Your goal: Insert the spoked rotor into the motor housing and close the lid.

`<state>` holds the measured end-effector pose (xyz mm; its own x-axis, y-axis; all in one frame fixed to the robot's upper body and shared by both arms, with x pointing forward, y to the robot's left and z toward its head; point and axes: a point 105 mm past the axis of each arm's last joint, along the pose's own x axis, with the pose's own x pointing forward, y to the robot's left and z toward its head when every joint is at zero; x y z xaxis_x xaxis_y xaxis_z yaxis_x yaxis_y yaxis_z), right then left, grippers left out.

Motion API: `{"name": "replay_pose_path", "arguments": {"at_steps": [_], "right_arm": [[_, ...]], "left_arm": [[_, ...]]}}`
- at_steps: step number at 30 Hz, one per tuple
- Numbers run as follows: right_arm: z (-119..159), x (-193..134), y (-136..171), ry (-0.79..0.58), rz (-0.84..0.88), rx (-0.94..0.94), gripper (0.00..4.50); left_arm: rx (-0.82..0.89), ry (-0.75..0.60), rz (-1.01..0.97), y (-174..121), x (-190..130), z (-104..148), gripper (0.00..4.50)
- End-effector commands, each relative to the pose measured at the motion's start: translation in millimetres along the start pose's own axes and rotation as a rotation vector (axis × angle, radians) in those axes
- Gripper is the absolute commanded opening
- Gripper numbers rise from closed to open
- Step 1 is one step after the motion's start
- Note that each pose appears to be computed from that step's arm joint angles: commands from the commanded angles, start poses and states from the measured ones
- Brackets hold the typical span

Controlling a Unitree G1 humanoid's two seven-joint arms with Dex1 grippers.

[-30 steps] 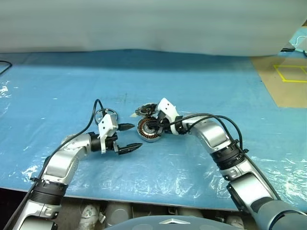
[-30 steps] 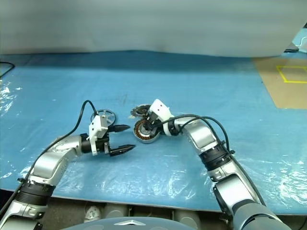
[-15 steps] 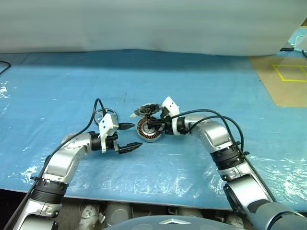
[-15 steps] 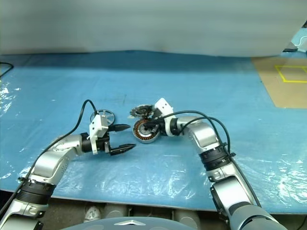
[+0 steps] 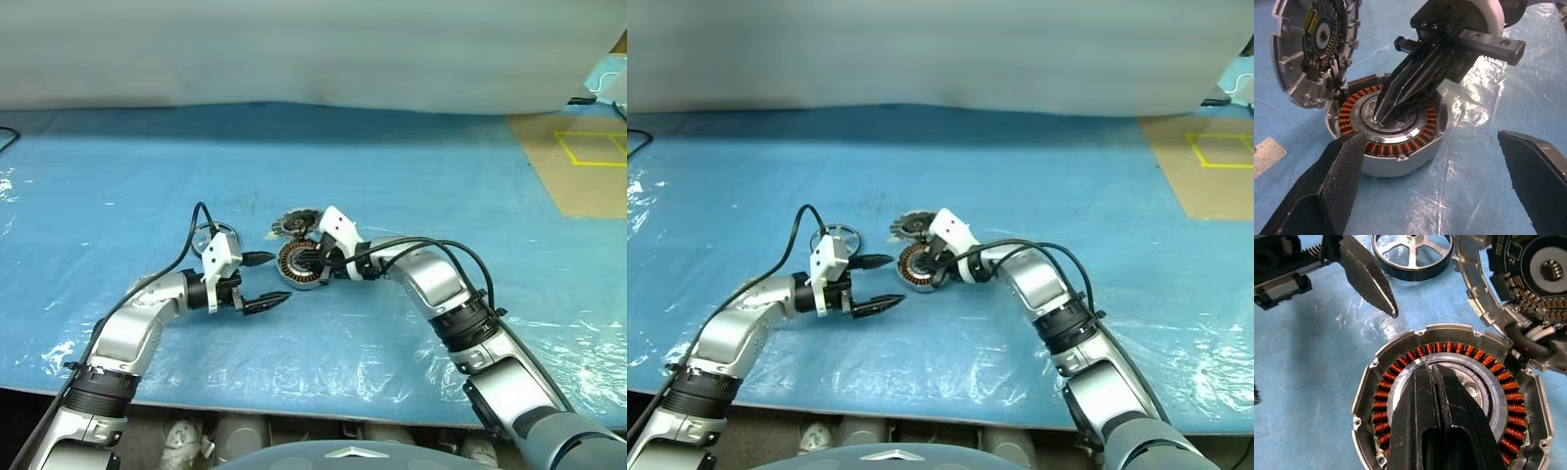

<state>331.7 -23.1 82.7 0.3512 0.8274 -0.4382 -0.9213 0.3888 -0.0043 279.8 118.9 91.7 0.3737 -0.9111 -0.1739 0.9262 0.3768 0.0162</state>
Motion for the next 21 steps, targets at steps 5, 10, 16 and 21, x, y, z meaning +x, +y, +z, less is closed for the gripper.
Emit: {"name": "replay_pose_path", "arguments": {"at_steps": [5,10,16,21], "right_arm": [[6,-13,1,-0.081,0.049,0.158,0.03],[38,-23,13,-0.213,0.124,0.212,0.03],[33,-18,1,-0.193,0.051,0.231,0.03],[19,-14,-9,-0.132,-0.029,0.190,0.03]], "left_arm": [[0.021,-0.011,-0.005,0,-2,4,4.50],[0.024,-0.010,-0.004,3,-2,5,4.50],[0.028,-0.010,-0.008,3,0,6,4.50],[0.028,-0.010,-0.010,2,1,6,4.50]]}}
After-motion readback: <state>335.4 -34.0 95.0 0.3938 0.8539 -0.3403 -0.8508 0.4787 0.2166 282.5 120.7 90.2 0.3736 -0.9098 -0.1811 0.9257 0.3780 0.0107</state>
